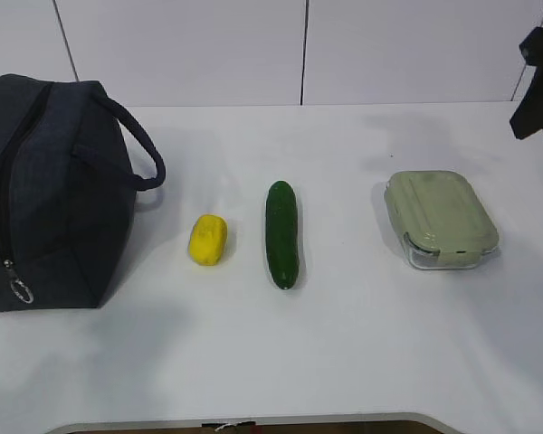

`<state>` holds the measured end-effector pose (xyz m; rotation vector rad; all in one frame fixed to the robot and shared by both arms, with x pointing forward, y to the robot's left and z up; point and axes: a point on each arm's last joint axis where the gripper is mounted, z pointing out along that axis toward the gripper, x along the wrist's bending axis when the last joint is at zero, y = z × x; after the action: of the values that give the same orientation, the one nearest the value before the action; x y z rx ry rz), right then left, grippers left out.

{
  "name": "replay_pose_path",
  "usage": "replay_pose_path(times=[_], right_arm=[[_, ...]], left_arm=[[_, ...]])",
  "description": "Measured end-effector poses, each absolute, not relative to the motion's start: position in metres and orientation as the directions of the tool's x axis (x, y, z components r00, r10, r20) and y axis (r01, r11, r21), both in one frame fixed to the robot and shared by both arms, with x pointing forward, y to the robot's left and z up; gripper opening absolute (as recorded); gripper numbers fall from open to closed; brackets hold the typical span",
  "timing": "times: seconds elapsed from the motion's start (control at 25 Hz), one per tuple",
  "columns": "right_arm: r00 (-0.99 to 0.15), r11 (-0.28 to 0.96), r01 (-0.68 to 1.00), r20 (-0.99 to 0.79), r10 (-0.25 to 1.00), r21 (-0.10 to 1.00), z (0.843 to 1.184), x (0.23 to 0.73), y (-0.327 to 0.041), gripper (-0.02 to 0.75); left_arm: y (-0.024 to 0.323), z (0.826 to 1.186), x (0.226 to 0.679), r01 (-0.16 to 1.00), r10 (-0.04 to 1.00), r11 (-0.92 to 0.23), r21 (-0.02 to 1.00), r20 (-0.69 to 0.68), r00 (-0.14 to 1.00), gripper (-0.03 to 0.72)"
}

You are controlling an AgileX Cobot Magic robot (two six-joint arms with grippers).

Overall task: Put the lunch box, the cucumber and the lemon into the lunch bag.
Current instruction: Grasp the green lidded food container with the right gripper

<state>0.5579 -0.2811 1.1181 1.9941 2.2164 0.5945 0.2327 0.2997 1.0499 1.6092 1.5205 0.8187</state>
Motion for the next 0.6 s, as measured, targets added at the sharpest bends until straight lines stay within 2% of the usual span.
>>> replay_pose_path(times=[0.24, 0.44, 0.6], right_arm=[[-0.211, 0.084, 0.913, 0.287, 0.934, 0.399, 1.117, 0.567, -0.298, 0.314], [-0.208, 0.068, 0.913, 0.316, 0.926, 0.403, 1.109, 0.574, -0.316, 0.314], [-0.321, 0.121, 0.875, 0.375, 0.869, 0.468, 1.104, 0.583, -0.315, 0.314]], left_arm=[[0.3, 1.05, 0.233, 0.507, 0.995, -0.001, 0.862, -0.049, 0.085, 0.242], [0.3, 1.05, 0.233, 0.507, 0.995, -0.001, 0.862, -0.049, 0.085, 0.242], [0.3, 1.05, 0.233, 0.507, 0.995, -0.001, 0.862, -0.049, 0.085, 0.242]])
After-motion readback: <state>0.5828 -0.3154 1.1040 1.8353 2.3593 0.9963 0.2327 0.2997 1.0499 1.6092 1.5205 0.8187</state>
